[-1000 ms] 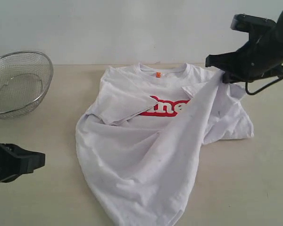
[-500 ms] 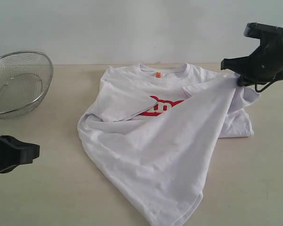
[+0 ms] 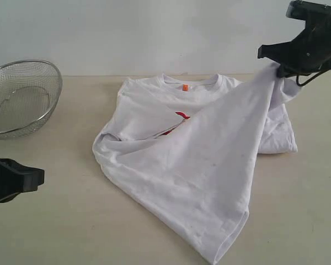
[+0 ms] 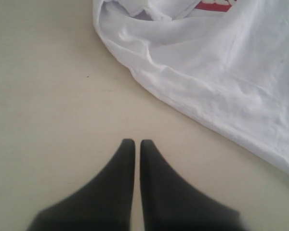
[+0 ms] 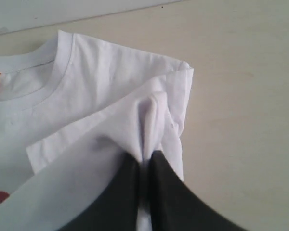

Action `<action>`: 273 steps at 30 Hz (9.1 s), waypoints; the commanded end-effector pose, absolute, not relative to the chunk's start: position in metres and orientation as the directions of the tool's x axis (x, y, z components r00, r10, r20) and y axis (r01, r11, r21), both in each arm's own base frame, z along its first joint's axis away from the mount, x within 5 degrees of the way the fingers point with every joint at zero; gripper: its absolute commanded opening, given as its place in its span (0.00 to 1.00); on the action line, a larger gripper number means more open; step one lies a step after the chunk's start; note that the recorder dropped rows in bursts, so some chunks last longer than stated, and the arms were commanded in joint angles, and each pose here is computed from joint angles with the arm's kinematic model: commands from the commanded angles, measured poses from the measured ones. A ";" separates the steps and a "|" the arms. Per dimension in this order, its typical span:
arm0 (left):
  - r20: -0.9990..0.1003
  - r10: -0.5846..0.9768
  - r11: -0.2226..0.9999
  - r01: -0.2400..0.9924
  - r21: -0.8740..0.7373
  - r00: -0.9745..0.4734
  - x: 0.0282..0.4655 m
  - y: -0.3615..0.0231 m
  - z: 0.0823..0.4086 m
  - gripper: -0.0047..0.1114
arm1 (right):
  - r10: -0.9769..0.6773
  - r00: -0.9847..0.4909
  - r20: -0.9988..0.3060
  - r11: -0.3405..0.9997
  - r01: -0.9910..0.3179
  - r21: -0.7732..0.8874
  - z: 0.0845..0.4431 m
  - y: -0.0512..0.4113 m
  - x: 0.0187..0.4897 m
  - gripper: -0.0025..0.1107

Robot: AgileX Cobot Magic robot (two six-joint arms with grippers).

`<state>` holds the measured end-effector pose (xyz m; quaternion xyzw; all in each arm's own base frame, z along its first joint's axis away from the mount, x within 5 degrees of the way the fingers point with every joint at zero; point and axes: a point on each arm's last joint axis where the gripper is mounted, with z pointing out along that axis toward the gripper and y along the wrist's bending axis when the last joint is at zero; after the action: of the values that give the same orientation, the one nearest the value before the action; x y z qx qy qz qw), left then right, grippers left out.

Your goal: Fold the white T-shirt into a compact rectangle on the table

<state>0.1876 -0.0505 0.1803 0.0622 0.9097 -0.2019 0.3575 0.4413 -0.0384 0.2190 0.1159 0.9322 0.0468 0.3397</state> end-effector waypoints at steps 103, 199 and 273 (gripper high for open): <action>-0.127 0.040 0.699 0.118 -0.706 -0.991 0.259 -0.168 0.080 0.49 | 0.002 -0.854 -0.520 0.998 0.035 -0.053 0.226 -0.049 0.438 0.03; -0.296 0.156 0.696 0.318 -0.643 -0.942 0.340 -0.191 0.078 0.52 | -0.031 -0.889 -0.456 0.998 -0.002 -0.065 0.223 -0.048 0.432 0.03; -0.830 0.122 0.876 0.452 -0.167 -0.544 0.518 -0.153 0.153 0.09 | -0.048 -0.918 -0.394 0.999 -0.044 -0.019 0.220 -0.043 0.426 0.03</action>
<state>0.5153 -0.1556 0.1484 0.1584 0.8631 -0.1976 0.4368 0.4280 -0.0412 0.2125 -0.0245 0.9808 -0.0067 0.1935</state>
